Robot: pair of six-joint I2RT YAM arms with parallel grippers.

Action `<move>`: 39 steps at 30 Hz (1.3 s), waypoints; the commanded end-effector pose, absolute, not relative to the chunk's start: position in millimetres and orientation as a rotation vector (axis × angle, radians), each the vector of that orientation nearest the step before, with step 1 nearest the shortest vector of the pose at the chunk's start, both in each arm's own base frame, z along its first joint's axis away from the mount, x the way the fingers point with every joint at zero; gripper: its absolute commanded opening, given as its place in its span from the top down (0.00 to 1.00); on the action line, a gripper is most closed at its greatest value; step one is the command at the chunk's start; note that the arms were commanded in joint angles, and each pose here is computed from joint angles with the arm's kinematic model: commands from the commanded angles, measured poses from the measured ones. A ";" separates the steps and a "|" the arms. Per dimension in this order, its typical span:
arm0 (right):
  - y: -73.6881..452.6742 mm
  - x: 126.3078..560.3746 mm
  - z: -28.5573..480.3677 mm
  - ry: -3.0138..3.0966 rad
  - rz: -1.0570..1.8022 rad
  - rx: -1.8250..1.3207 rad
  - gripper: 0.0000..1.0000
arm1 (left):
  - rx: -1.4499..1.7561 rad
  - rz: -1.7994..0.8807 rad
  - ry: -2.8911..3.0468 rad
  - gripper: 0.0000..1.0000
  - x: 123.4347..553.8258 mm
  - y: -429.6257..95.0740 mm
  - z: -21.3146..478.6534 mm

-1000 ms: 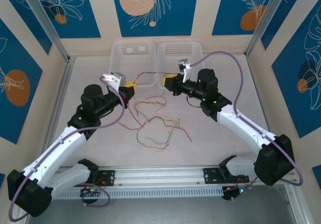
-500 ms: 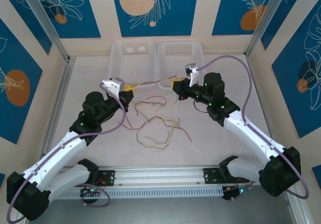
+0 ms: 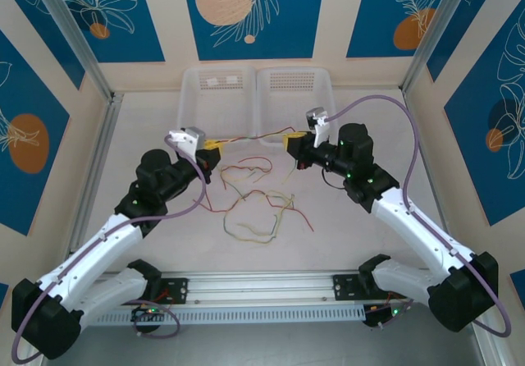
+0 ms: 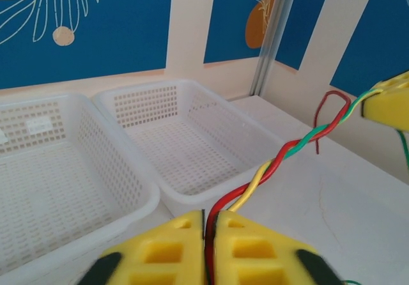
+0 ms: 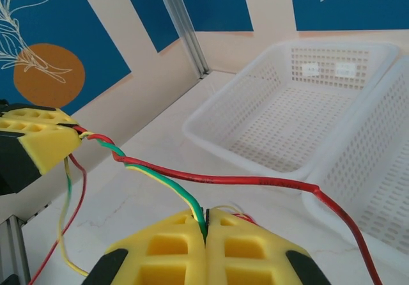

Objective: Untangle the cables

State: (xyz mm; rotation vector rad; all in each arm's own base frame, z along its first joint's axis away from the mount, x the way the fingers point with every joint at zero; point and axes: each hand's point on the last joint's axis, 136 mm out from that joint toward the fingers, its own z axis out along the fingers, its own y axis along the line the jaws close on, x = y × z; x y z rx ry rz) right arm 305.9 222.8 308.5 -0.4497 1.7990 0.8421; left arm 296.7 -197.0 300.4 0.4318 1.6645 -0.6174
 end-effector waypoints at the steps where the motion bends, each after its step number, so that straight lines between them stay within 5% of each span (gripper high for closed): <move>1: 178.2 327.0 327.9 1.734 0.670 -0.286 1.00 | 0.280 -0.456 1.733 0.77 317.7 -160.1 284.0; 4: 185.9 321.4 330.0 1.711 0.712 -0.325 1.00 | 0.289 -0.465 1.734 0.77 318.2 -162.6 283.2; 6: 187.8 319.9 331.6 1.700 0.716 -0.334 1.00 | 0.305 -0.477 1.730 0.96 317.6 -165.6 283.0; 8: 188.2 319.9 330.8 1.702 0.713 -0.336 1.00 | 0.312 -0.486 1.727 0.97 317.4 -167.2 283.2; 11: 187.6 319.9 333.0 1.698 0.709 -0.336 1.00 | 0.323 -0.492 1.724 0.71 317.3 -169.2 284.3; 13: 187.1 320.0 332.6 1.700 0.705 -0.335 1.00 | 0.333 -0.500 1.725 0.62 317.1 -171.1 283.9; 29: 188.7 311.4 359.5 1.647 0.773 -0.314 1.00 | 0.616 -0.758 1.605 0.54 290.6 -221.2 291.7; 39: 192.4 304.9 373.4 1.614 0.832 -0.310 1.00 | 0.666 -0.845 1.582 0.40 283.3 -233.5 287.3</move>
